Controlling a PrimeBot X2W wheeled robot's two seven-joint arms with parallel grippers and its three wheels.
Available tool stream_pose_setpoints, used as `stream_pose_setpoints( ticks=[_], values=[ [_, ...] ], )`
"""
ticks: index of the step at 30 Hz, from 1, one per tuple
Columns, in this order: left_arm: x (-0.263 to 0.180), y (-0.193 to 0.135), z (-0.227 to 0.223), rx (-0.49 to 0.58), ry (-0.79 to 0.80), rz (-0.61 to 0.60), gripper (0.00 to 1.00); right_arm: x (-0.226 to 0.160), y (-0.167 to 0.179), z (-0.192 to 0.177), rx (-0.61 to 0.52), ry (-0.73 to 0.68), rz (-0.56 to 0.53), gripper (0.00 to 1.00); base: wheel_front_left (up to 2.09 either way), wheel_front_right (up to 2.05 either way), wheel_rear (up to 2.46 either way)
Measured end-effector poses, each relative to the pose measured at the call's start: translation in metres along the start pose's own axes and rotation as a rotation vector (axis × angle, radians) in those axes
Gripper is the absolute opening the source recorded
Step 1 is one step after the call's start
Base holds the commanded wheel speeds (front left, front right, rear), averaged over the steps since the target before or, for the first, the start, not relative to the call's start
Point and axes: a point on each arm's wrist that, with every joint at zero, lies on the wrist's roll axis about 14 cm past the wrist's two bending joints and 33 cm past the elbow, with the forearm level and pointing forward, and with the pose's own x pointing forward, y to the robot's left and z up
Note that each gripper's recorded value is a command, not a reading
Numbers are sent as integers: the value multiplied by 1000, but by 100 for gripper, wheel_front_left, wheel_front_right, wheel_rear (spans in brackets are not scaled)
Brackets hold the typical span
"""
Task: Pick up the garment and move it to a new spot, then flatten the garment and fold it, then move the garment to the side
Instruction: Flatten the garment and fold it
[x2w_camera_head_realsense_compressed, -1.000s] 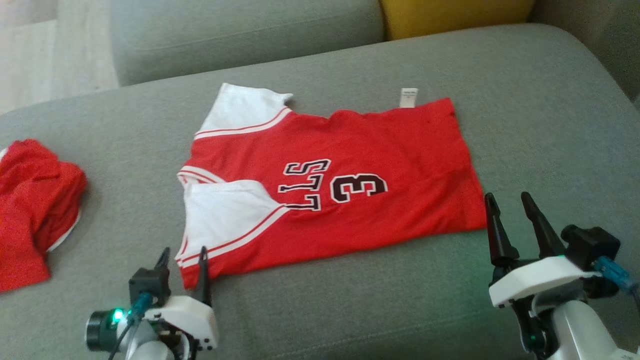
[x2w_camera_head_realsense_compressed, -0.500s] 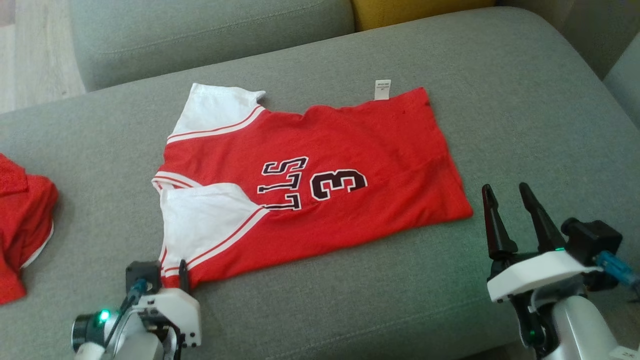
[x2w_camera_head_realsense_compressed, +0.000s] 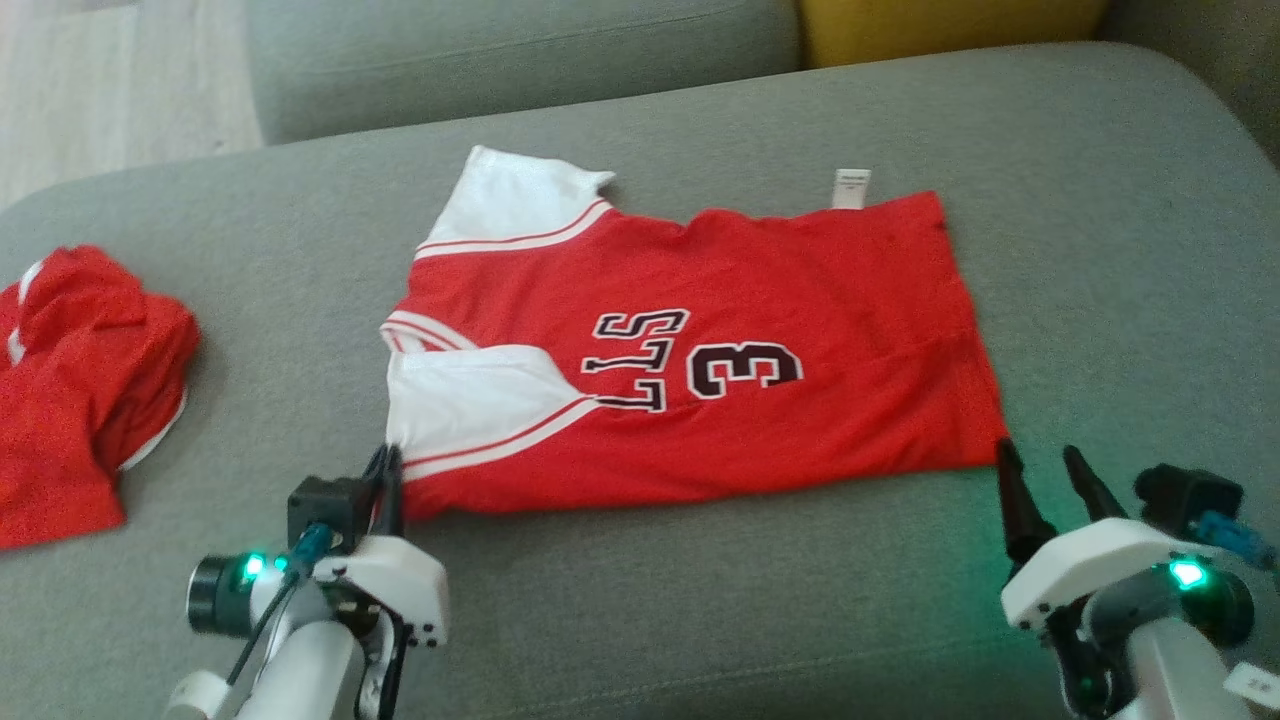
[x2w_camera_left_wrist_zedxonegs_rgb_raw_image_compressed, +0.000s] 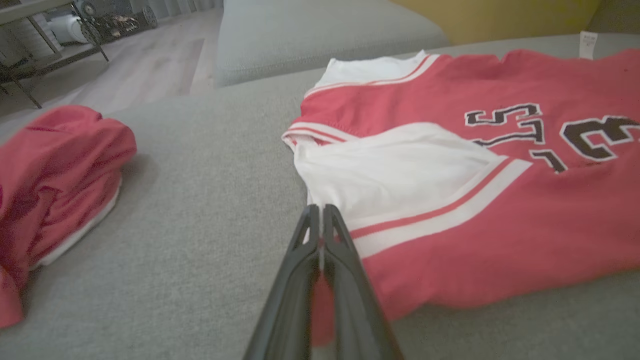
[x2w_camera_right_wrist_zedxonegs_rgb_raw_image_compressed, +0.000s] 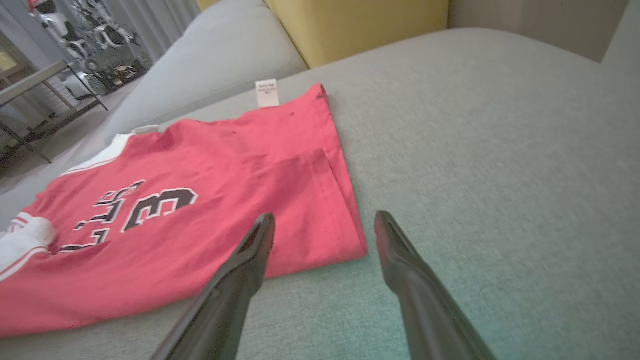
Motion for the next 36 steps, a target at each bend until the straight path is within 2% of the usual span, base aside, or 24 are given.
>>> stream_pose_setpoints(
  ticks=[6, 16, 22, 23, 24, 25, 36],
  values=[
    [-5, 1, 21, -4, -86, -3, 0, 29, -8, -9, 46, 76, -47, 100, 0, 0, 0],
    [-7, 0, 15, -18, -75, -14, 0, 62, -8, -37, 49, 213, -78, 100, 0, 0, 0],
    [-3, 2, 9, -9, -48, -22, 0, 74, -7, -39, 57, 230, -89, 100, 0, 0, 0],
    [-3, 2, 9, -8, -48, -24, 0, 75, -6, -39, 57, 235, -87, 52, 0, 0, 0],
    [-3, 2, 8, -7, -47, -25, 0, 77, -5, -38, 57, 237, -85, 13, 0, 0, 0],
    [-2, 2, 8, -5, -45, -26, 0, 77, -5, -37, 54, 232, -82, 0, 0, 0, 0],
    [-12, 8, 7, 45, -24, -19, 0, 63, 3, -33, -25, 267, -29, 0, 0, 0, 0]
  ],
)
